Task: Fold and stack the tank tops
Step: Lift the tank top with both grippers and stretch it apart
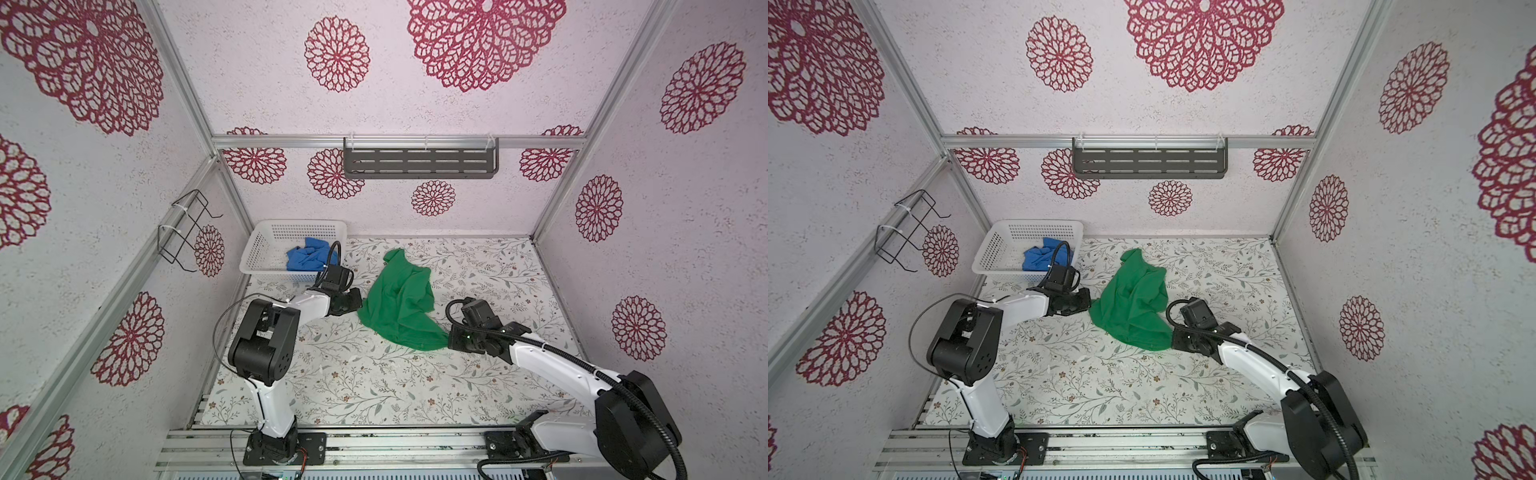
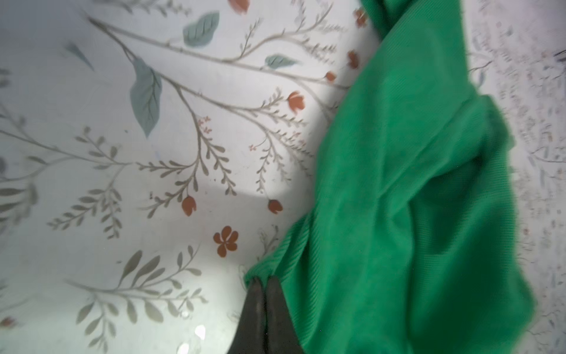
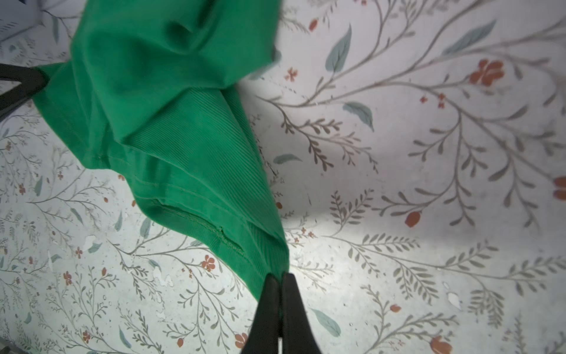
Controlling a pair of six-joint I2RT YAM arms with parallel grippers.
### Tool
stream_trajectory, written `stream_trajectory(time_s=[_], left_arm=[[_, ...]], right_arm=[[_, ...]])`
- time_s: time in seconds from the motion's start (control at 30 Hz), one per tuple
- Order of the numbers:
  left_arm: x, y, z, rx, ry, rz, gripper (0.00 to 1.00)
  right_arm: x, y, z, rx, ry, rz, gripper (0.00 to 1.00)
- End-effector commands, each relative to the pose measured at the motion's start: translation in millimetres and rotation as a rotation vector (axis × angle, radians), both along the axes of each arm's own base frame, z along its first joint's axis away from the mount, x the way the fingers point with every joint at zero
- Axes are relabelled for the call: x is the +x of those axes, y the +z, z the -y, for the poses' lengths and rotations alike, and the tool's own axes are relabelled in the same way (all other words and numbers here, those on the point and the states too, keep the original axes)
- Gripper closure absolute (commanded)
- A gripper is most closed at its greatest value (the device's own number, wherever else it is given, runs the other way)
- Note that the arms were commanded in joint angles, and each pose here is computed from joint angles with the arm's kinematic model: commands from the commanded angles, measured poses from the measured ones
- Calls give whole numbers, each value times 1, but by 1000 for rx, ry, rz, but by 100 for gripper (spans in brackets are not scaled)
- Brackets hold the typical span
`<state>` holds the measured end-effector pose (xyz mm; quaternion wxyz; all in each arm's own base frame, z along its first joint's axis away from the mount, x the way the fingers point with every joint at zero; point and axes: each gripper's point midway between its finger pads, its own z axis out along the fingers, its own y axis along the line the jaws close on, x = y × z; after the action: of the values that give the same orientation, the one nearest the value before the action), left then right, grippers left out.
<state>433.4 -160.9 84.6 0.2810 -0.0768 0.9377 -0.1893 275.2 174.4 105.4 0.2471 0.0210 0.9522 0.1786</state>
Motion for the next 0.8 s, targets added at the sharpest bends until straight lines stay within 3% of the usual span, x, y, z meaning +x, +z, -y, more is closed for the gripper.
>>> stream_trajectory(time_s=[0.0,0.23,0.4,0.57,0.77], left_arm=[[13,103,-3,-13,21,199,100],[1,240,-32,15,90,470,100],[-30,327,-56,88,128,609,100],[-72,382,-88,294,209,686,100],[-103,402,-97,263,225,736,100]], right_arm=[[23,64,5,-28,13,181,100],[51,182,3,-4,18,428,100],[55,265,15,-18,5,598,100],[43,331,30,-32,-2,734,100],[24,383,52,-76,-32,846,100]])
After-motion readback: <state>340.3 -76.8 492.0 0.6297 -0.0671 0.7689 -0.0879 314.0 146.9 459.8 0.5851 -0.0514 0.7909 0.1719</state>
